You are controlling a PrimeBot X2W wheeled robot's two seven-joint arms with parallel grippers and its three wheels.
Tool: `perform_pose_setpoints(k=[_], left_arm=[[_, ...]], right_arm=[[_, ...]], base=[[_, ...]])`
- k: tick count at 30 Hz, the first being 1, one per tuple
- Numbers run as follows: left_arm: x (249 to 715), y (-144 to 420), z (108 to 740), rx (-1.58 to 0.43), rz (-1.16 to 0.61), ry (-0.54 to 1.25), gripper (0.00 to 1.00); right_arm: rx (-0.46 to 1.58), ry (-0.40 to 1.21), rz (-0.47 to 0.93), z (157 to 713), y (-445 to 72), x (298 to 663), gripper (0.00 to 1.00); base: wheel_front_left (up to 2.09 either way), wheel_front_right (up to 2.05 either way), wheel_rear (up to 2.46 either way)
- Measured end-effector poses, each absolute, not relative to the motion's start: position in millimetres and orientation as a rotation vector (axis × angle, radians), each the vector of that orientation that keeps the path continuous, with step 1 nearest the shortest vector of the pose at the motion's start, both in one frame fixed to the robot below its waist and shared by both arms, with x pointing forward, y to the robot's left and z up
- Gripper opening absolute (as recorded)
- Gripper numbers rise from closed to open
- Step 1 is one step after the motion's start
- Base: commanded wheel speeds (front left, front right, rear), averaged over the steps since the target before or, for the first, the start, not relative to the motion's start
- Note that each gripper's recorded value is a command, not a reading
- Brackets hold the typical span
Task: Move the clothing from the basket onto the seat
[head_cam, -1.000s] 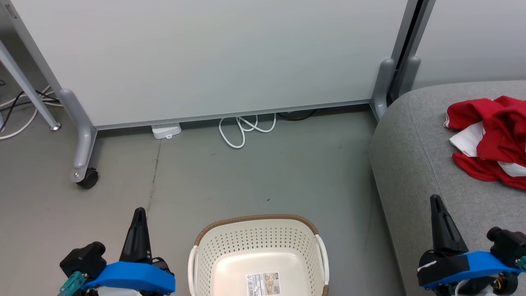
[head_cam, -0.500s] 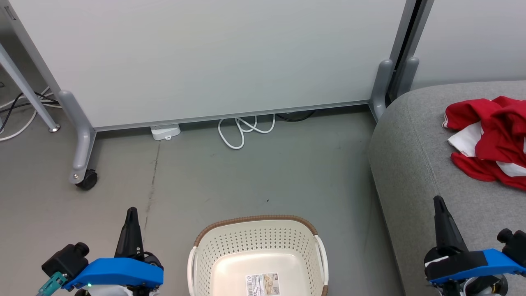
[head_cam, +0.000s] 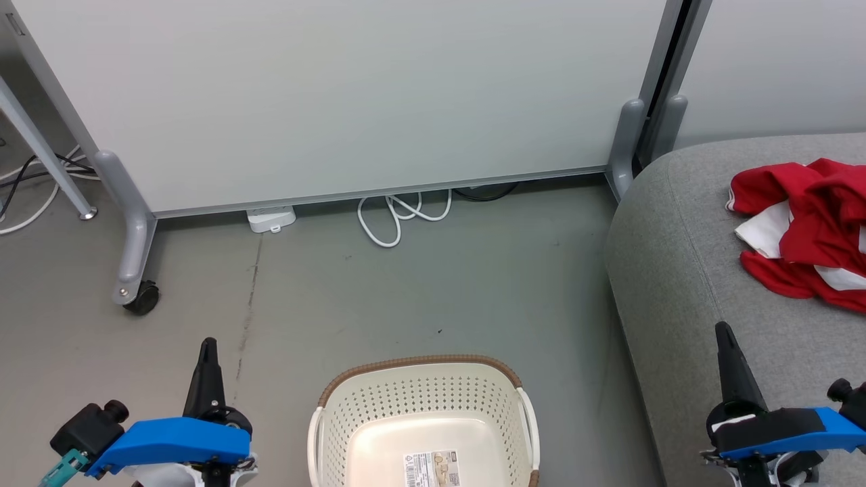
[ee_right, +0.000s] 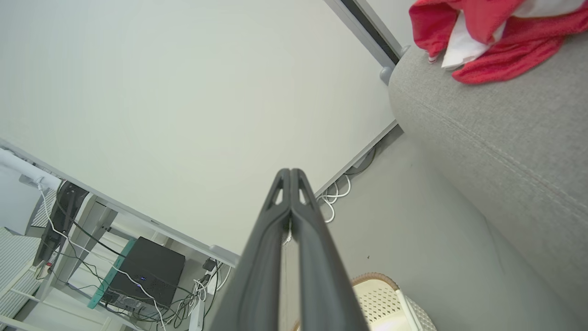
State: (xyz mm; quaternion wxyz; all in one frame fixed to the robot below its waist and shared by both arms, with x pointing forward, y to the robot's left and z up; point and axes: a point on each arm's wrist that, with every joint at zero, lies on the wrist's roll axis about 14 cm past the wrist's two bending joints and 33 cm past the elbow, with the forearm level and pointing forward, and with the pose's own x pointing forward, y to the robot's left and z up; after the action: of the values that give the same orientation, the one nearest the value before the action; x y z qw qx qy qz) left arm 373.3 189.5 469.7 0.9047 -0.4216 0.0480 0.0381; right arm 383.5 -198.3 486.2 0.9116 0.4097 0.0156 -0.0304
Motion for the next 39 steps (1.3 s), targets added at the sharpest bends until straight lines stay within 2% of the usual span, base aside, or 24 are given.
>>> perform_pose_setpoints(k=[39], left_arm=[[381,196,484,-1.266,0.068,0.067,0.0]], right_arm=[[1.255,0.031,-0.053,493,-199,387,0.0]], base=[[0.0,0.0,0.0]])
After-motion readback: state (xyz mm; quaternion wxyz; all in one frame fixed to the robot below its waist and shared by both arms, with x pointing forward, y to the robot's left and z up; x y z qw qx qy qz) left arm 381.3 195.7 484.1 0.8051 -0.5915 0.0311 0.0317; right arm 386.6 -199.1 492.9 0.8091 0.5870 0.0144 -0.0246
